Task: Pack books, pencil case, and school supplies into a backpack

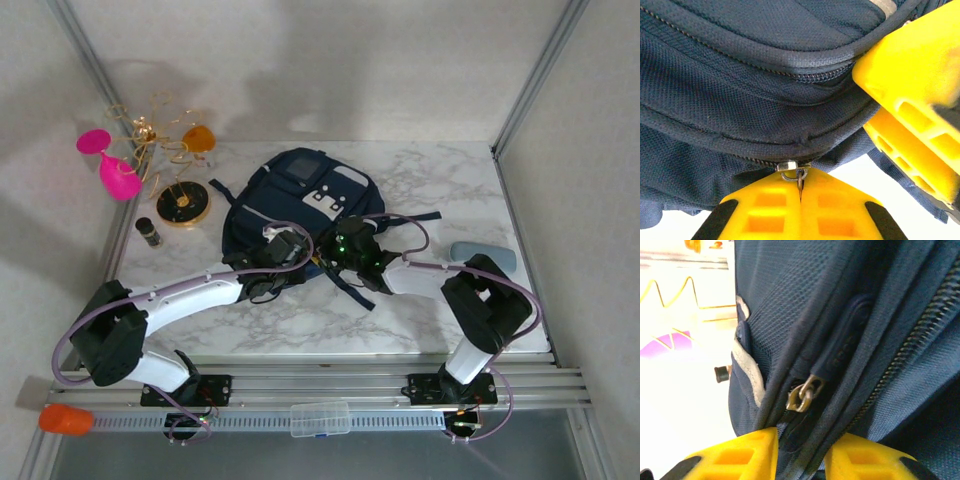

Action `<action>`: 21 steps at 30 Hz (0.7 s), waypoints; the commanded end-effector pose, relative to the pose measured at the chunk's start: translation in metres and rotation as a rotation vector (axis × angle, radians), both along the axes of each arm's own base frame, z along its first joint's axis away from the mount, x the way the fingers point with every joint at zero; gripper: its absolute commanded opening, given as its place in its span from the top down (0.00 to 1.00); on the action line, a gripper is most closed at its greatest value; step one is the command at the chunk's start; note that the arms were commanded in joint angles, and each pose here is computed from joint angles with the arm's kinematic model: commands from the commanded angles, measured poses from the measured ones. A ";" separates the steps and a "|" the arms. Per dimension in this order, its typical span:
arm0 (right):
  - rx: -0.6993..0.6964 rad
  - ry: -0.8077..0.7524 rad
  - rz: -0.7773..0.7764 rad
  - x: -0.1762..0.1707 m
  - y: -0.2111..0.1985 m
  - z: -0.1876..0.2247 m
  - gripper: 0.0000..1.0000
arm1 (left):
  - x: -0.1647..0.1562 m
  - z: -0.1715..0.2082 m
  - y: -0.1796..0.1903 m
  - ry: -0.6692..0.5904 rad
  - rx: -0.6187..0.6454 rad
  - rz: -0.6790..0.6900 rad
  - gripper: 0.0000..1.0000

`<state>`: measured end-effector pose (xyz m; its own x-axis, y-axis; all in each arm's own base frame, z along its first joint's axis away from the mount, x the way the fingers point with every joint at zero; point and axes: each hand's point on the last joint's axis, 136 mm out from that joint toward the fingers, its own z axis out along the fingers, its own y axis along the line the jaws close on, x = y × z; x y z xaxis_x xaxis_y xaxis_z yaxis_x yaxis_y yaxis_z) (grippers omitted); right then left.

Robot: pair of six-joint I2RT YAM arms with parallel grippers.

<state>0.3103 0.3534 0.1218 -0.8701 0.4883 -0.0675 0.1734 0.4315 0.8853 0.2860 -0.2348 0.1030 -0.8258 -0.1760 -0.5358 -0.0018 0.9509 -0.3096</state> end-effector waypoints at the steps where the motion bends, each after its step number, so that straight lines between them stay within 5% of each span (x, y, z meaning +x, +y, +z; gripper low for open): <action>1: -0.014 -0.098 -0.041 0.021 -0.001 0.016 0.85 | 0.002 0.011 -0.008 -0.016 -0.005 -0.032 1.00; 4: -0.046 -0.123 -0.038 0.019 -0.021 0.012 1.00 | 0.003 0.015 0.005 -0.026 0.042 -0.005 1.00; 11: -0.139 -0.142 0.057 0.030 -0.097 0.000 1.00 | -0.001 0.008 0.047 0.002 0.196 0.013 1.00; 19: -0.232 -0.205 0.059 0.052 -0.144 0.035 1.00 | 0.006 0.006 0.027 0.004 0.165 -0.105 1.00; 21: -0.158 -0.169 0.058 0.039 -0.129 0.038 0.78 | 0.009 0.011 0.009 -0.009 0.084 -0.127 1.00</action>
